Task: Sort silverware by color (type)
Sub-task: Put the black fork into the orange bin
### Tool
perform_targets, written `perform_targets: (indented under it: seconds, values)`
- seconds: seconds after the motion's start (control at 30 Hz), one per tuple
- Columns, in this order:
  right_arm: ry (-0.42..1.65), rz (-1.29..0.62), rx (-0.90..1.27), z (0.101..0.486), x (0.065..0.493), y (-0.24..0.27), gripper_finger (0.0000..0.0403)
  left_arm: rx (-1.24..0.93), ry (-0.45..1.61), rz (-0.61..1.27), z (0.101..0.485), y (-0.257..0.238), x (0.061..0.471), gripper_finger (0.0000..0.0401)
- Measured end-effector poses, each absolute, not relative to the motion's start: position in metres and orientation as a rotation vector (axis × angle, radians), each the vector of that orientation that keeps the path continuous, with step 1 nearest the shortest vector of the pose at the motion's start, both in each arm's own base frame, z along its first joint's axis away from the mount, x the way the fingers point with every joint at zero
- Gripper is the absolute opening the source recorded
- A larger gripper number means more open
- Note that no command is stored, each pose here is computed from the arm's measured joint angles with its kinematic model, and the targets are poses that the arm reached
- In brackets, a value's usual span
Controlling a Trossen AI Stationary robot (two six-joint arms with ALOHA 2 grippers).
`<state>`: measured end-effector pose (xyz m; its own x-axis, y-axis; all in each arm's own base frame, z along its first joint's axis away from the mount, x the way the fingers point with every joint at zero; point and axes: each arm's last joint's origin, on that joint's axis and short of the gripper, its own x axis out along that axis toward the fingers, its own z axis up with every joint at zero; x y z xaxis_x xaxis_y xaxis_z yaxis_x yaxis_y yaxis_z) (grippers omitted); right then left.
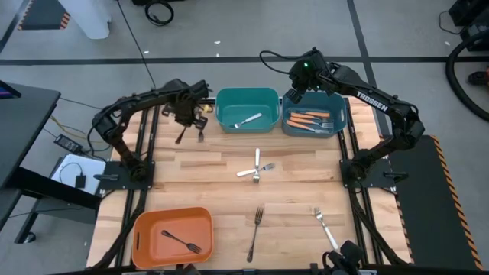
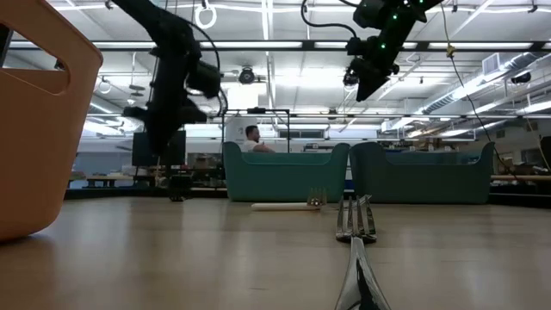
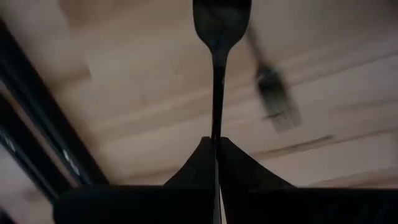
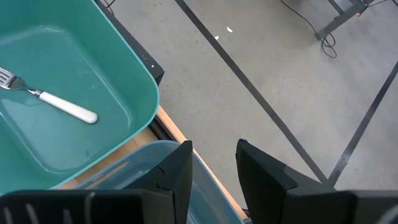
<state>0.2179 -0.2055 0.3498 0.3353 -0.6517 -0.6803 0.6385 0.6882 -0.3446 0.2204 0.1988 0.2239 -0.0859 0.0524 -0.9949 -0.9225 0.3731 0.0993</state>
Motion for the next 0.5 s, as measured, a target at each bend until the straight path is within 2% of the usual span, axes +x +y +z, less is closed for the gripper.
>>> perform_targets:
  seconds: [0.3, 0.5]
  values:
    - [0.841, -0.855, 0.044, 0.351, 0.22, -0.206, 0.0131, -0.778, 1.074, 0.998, 0.31, 0.185, 0.2, 0.0009]
    - [0.663, -0.705, 0.216, 0.356, 0.228, -0.204, 0.0131, -0.691, 0.723, 0.953, 0.354, 0.172, 0.197, 0.0009]
